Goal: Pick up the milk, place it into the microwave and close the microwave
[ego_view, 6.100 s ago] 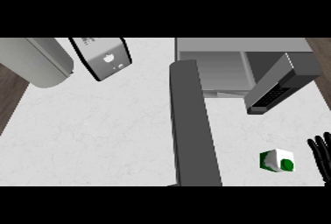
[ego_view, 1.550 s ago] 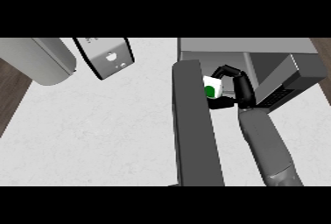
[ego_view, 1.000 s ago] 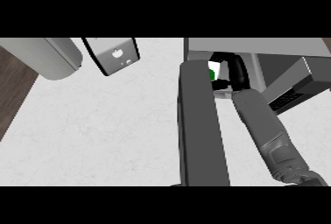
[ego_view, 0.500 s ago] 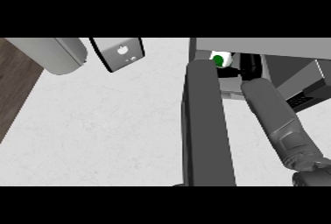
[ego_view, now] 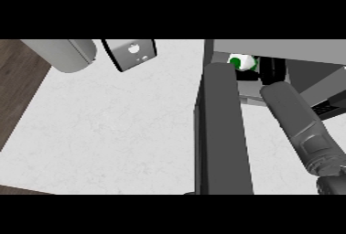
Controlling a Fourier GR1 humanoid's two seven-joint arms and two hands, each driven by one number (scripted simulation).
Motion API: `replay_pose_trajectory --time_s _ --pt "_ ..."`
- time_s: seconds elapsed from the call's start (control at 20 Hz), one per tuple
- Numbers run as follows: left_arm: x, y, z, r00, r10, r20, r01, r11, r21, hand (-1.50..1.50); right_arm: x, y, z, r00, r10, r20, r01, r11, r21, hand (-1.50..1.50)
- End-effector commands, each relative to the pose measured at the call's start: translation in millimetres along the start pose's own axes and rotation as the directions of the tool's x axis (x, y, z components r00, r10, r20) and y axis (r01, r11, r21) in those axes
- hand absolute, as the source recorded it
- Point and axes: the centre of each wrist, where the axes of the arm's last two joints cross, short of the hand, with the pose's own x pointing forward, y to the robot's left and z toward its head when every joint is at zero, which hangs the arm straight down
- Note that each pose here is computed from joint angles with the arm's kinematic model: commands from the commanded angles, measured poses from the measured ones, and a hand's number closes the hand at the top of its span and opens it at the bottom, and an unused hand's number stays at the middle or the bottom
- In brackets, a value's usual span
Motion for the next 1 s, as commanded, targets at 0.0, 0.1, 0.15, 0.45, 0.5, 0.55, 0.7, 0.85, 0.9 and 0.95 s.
replay_pose_trajectory --time_s 0.0,0.1,0.15,0.45,0.5,0.55,0.7,0.85,0.9,0.95 --pt "0.5 1.4 -6.6 1.000 -0.010 -0.010 0.010 1.000 -0.005 -1.50 -17.9 -10.1 5.6 0.989 0.122 -0.078 -0.127 0.991 -0.049 -1.50" --pt "-2.0 2.0 -8.5 1.000 -0.017 -0.007 0.017 1.000 -0.008 -1.50 -40.4 -19.0 20.0 0.943 0.246 -0.223 -0.269 0.959 -0.083 -1.50" --pt "-2.6 6.4 -8.4 1.000 -0.025 -0.003 0.025 1.000 -0.002 -1.50 -50.7 -27.2 23.1 0.924 0.266 -0.273 -0.299 0.950 -0.087 -1.50" --pt "-4.5 4.5 -14.5 0.999 -0.050 -0.006 0.050 0.999 -0.007 -1.50 -14.0 -16.4 -5.1 0.991 0.134 -0.031 -0.134 0.991 -0.025 -1.50" --pt "-9.8 -1.5 -17.1 0.999 -0.039 -0.013 0.039 0.999 -0.009 -1.50 -17.8 -7.8 8.1 0.990 0.140 -0.020 -0.140 0.990 -0.007 -1.50" --pt "-10.9 2.8 -17.3 0.999 -0.030 -0.024 0.030 0.999 -0.020 -1.50 -17.2 -6.8 8.5 0.992 0.128 -0.009 -0.128 0.992 0.016 -1.50" --pt "-12.9 -4.2 -22.2 0.999 -0.031 -0.030 0.029 0.996 -0.085 -1.50 -2.9 -6.7 -5.2 0.997 0.068 0.033 -0.069 0.997 0.017 -1.50" --pt "-15.5 -4.3 -18.3 0.999 -0.025 -0.039 0.019 0.992 -0.126 -1.50 3.7 1.3 -3.1 1.000 0.015 0.015 -0.015 0.998 0.063 -1.50" --pt "-16.4 -6.7 -28.9 0.999 -0.025 -0.027 0.021 0.992 -0.124 -1.50 2.7 -7.4 -11.4 0.999 -0.014 0.038 0.010 0.996 0.087 -1.50" --pt "-15.9 -9.0 -28.4 0.999 -0.022 -0.024 0.019 0.992 -0.127 -1.50 10.8 2.4 -8.3 0.999 -0.043 0.012 0.042 0.995 0.089 -1.50"
